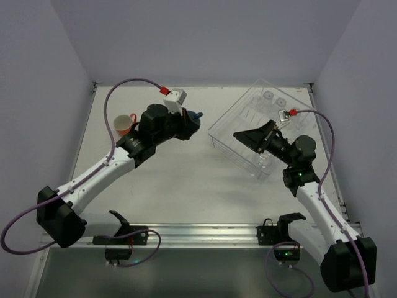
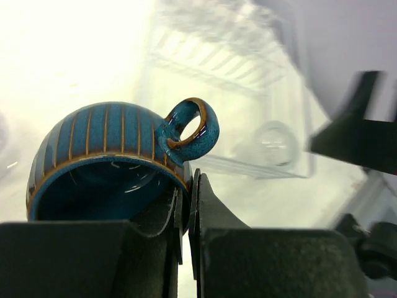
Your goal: Unload the cups from the dish rack
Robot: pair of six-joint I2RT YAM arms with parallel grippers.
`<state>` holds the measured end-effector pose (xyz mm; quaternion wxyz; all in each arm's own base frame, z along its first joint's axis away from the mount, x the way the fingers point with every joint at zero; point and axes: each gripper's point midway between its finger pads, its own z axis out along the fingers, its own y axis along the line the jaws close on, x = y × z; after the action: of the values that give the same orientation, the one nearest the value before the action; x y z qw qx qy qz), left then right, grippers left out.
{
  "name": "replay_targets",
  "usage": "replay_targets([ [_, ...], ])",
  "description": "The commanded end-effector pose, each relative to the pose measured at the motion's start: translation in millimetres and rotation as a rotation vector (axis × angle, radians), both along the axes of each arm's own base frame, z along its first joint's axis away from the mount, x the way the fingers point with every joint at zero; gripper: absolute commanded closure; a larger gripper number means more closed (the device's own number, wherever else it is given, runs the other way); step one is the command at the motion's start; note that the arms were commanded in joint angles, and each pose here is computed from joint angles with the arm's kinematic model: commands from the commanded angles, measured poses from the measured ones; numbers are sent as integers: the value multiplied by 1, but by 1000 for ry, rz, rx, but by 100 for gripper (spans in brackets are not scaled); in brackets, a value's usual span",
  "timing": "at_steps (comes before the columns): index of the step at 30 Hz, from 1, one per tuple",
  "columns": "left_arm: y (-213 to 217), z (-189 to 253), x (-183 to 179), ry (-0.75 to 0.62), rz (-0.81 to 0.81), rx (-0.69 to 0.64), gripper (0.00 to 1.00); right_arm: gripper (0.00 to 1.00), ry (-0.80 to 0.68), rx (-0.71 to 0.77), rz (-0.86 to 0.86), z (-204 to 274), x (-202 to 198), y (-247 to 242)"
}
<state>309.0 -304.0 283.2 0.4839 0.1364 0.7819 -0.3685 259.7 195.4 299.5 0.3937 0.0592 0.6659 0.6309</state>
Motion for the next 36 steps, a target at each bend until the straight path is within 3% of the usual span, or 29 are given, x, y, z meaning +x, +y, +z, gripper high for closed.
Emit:
replay_targets([
  [1,94,-41,16,58,276,248,100,1,-14,-160,-100,-25,1,-13],
  [7,165,-114,9,245,470,351,100,1,-29,-266,-139,-44,-1,-21],
  [15,207,-170,11,420,586,426,100,1,-34,-327,-150,-63,-5,-22],
  [31,242,-212,56,524,674,400,99,1,-48,-410,-163,-76,-6,-26],
  [34,248,-213,57,520,691,417,79,1,-42,-424,-178,-80,-4,-28],
  [35,249,-213,57,523,693,419,65,1,-37,-429,-181,-81,-3,-29],
  [36,249,-212,57,519,695,421,58,1,-30,-438,-187,-83,-2,-30],
])
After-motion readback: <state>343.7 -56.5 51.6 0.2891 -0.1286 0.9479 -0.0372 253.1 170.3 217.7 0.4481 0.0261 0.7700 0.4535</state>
